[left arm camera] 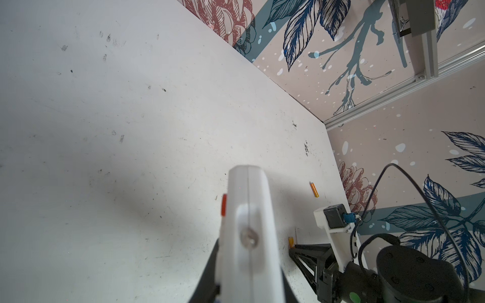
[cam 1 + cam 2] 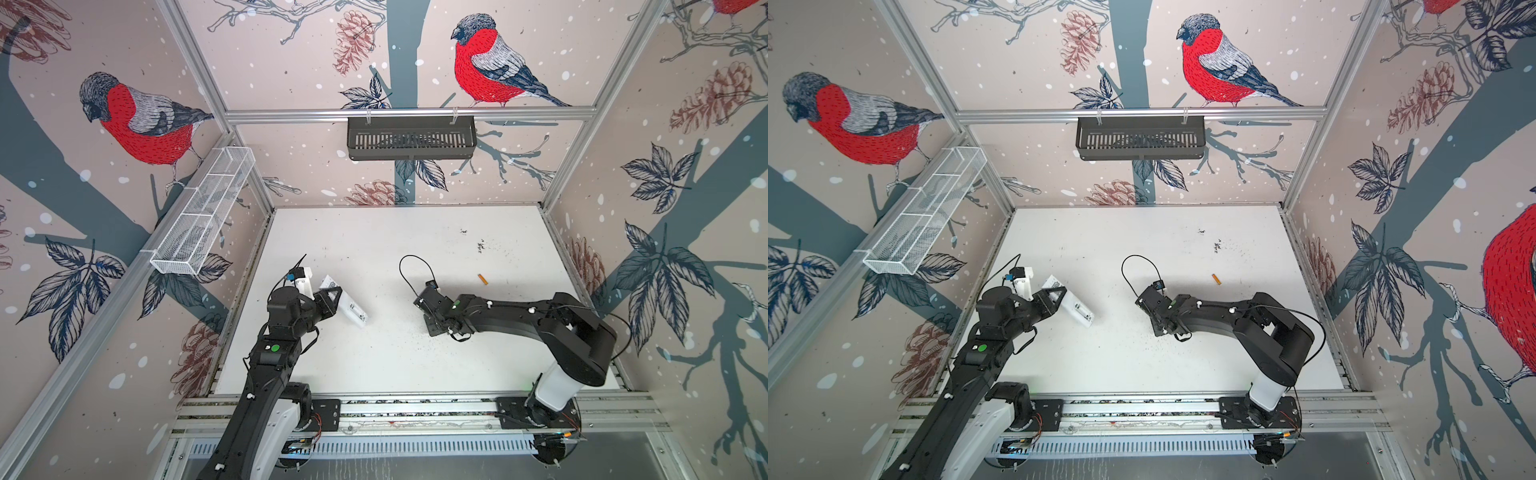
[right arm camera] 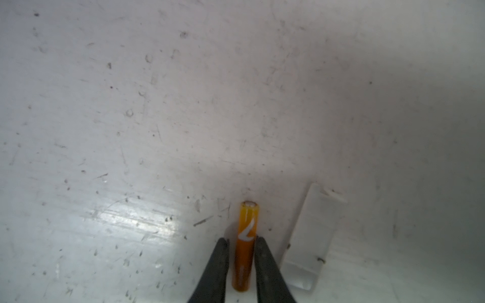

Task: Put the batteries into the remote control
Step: 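Carry the battery toward the remote while the left gripper brings the remote closer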

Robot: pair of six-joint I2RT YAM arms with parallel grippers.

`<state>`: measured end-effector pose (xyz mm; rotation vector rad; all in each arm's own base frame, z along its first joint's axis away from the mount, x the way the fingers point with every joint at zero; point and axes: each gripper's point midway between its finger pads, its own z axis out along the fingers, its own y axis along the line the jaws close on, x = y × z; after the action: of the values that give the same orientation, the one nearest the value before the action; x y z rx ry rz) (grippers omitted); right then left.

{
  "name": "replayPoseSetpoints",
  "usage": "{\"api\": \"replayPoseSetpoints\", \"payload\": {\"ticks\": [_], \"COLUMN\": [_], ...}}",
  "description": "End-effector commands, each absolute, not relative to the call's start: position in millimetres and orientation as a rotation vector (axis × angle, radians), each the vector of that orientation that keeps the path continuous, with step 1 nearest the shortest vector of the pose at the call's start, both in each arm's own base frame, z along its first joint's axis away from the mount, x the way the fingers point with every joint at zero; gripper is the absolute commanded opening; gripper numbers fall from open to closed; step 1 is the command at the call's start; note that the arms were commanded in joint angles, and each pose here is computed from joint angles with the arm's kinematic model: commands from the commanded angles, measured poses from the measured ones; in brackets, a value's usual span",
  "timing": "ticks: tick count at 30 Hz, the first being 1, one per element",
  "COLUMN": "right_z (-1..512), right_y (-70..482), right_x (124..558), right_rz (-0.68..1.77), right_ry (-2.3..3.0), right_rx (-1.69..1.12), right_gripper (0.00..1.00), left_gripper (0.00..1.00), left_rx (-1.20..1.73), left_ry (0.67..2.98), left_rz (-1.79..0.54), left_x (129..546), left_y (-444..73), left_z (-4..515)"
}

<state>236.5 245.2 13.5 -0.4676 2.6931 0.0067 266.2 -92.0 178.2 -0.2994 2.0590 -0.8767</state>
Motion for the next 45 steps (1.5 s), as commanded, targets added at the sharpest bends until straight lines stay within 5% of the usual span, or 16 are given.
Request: {"api": "replayPoseSetpoints", "payload": {"ticks": [1,8,34,45], "right_z": [-1.6,-3.4,92.7,89.5], "right_y": [238.6,239.2,333.2,371.8], "right_x": [210.9,208.8,157.2,157.5], "right_rz": [0.021,0.052,0.747,0.808], "right_ry": [2.815,2.817,2.312,2.295], "right_rx": [-0.51,-0.518,-0.954,-1.01], "right_gripper": [0.21,0.15,0.15,0.14], "left_gripper": [0.0,0.0,0.0,0.0], "left_rx": [-0.233,-0.171,-0.061,-0.17], "left_ry": [2.013,2.022,2.09,2.264], "left_rz": [-0.922,-1.045,-1.294,-1.209], "left_x": [267.8,264.8,240.7,238.3], "left_y": [-99.3,-117.6,-181.8,-173.5], "left_z": [189.9,187.0,139.8,100.4]}}
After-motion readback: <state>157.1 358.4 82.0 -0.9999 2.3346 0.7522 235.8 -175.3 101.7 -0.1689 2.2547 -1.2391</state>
